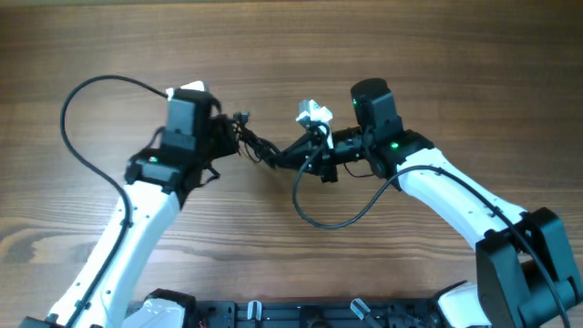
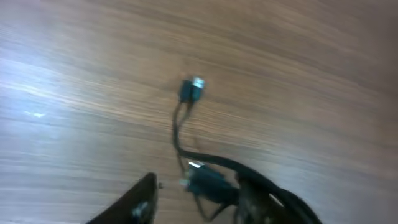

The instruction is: Untangle cables

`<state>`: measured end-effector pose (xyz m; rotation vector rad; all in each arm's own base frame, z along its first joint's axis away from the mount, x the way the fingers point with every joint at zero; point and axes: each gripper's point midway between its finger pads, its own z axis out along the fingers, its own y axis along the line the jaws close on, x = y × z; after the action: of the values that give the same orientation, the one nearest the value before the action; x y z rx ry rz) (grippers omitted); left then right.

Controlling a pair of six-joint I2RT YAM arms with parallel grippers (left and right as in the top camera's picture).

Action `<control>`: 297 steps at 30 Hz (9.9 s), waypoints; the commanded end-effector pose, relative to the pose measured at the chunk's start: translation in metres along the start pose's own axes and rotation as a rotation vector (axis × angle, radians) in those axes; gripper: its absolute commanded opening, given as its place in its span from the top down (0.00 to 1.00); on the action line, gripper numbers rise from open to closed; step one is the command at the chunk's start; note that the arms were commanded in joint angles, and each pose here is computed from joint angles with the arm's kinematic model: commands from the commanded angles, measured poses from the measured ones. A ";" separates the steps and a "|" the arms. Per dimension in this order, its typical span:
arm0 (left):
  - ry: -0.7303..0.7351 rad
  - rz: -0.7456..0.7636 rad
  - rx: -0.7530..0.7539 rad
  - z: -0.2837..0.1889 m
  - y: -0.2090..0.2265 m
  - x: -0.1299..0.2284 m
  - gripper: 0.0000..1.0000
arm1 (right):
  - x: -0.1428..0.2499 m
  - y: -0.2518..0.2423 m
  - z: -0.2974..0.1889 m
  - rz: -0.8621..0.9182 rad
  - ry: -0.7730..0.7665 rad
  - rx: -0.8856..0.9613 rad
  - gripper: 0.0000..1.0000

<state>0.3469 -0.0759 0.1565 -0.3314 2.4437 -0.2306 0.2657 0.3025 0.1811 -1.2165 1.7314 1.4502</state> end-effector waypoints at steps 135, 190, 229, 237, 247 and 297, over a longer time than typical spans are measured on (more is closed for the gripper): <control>0.560 -0.196 0.229 0.000 -0.056 0.113 0.52 | 0.008 -0.024 -0.049 0.470 -0.051 0.124 0.96; 0.495 -0.058 0.678 -0.025 -0.095 0.073 0.96 | 0.036 -0.061 -0.059 0.680 -0.021 0.388 0.00; 0.505 -0.353 0.584 -0.015 -0.089 0.054 0.96 | 0.058 -0.098 -0.020 0.852 -0.075 0.592 0.96; 0.357 -0.721 0.623 -0.014 -0.007 -0.024 0.96 | 0.085 -0.098 -0.054 0.646 0.108 0.809 0.95; 0.292 -0.616 0.964 -0.064 0.008 -0.058 0.96 | 0.095 -0.111 -0.074 0.638 0.135 0.950 0.96; 0.255 -0.028 0.120 0.023 -0.034 0.058 0.96 | 0.004 0.009 -0.009 0.548 -0.025 -0.038 0.69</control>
<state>0.3092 -0.1557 0.1132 -0.2310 2.7128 -0.6582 0.2743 0.2925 0.1671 -0.6749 2.1998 1.6422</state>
